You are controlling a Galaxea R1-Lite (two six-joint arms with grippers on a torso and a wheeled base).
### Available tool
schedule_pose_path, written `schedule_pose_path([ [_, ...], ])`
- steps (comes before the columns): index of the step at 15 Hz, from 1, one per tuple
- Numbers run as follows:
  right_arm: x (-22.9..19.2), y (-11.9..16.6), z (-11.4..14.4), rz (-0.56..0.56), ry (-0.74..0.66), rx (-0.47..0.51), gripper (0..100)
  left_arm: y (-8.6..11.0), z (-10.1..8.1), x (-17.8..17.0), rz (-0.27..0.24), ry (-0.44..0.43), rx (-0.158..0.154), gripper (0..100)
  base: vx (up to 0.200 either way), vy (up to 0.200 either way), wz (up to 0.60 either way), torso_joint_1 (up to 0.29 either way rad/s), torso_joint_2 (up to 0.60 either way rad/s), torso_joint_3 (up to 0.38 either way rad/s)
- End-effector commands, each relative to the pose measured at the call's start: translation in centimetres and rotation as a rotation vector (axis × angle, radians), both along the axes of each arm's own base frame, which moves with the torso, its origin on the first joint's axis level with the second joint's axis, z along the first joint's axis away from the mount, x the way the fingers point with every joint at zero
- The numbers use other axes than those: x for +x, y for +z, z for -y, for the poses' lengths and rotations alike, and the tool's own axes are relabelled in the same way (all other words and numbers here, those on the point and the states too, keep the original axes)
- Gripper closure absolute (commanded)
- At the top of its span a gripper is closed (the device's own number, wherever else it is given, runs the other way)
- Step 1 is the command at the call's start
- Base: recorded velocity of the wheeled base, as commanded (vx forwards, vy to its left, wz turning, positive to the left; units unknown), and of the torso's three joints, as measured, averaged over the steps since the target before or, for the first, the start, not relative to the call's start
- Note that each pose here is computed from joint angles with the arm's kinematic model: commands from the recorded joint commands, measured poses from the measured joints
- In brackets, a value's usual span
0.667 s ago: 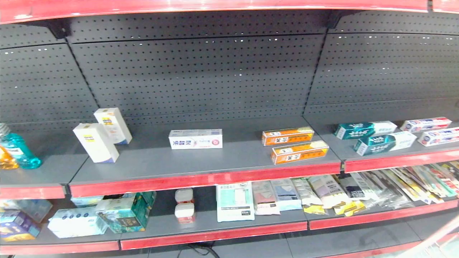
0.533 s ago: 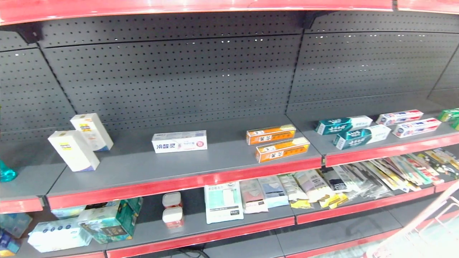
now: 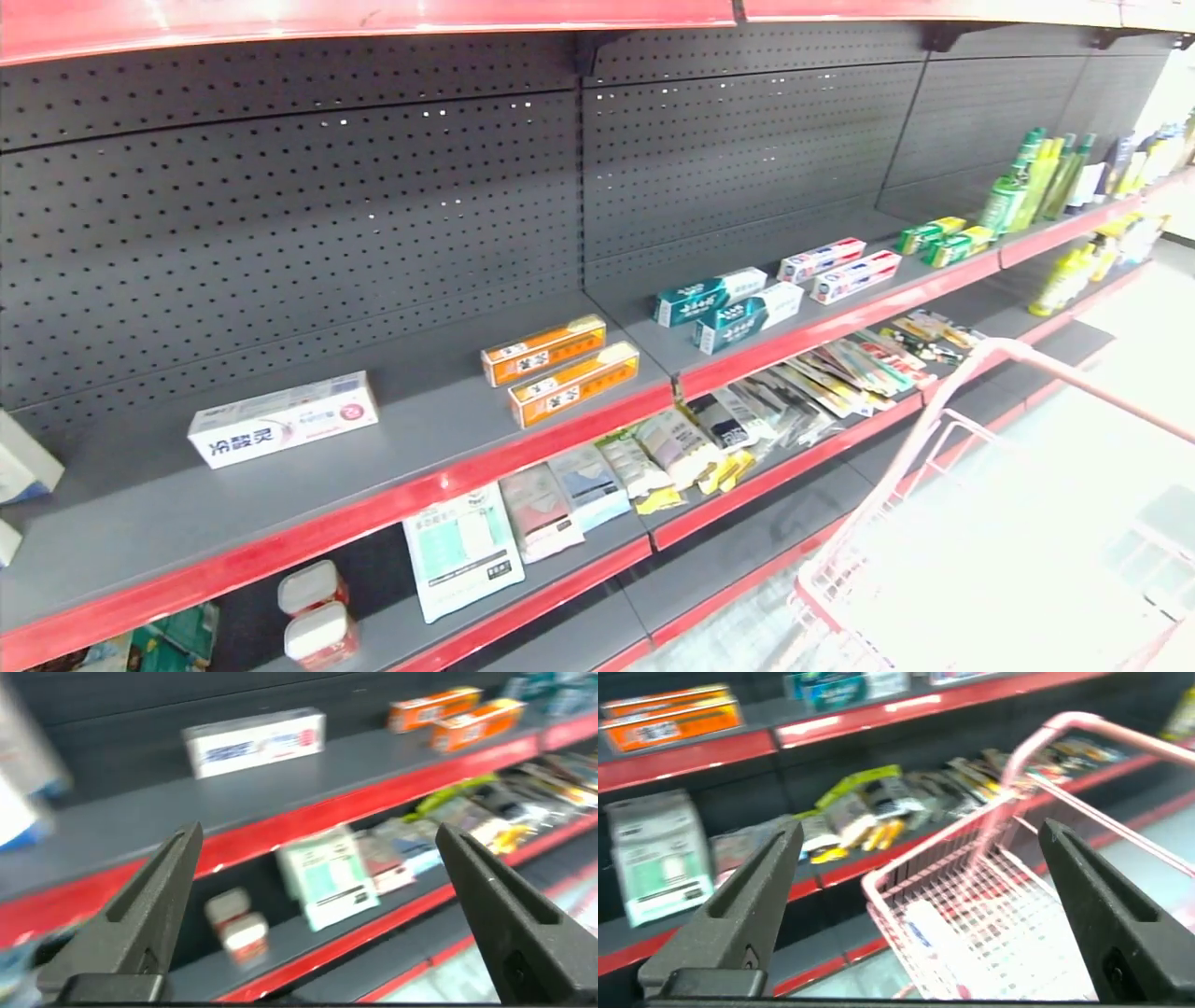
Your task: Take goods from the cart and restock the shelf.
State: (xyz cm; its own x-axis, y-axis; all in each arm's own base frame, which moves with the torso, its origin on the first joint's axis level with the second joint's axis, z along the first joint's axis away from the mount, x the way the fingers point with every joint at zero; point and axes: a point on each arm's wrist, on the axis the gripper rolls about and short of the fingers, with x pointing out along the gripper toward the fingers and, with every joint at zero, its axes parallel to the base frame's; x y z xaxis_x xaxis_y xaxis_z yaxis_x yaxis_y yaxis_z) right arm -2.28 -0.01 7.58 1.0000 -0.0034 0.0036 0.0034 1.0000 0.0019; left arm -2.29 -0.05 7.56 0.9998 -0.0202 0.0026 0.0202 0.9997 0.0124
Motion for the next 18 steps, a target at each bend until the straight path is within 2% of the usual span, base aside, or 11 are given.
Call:
schedule_pose_path([
  [1, 0.00, 0.00, 0.00, -0.001, 0.000, 0.000, 0, 0.01, 0.00, 0.01, -0.001, 0.000, 0.000, 0, 0.000, 0.000, -0.60, 0.007, 0.00, -0.002],
  [9, 0.00, 0.00, 0.00, -0.001, 0.000, 0.000, 0, 0.01, 0.00, 0.01, -0.001, 0.002, 0.000, 0, 0.000, 0.000, -0.60, 0.002, 0.00, 0.001],
  [18, 0.08, 0.02, -0.02, -0.011, 0.014, 0.001, 0, 0.01, 0.00, 0.01, -0.001, 0.000, 0.000, 0, 0.000, 0.000, 0.00, 0.000, 0.00, 0.000],
])
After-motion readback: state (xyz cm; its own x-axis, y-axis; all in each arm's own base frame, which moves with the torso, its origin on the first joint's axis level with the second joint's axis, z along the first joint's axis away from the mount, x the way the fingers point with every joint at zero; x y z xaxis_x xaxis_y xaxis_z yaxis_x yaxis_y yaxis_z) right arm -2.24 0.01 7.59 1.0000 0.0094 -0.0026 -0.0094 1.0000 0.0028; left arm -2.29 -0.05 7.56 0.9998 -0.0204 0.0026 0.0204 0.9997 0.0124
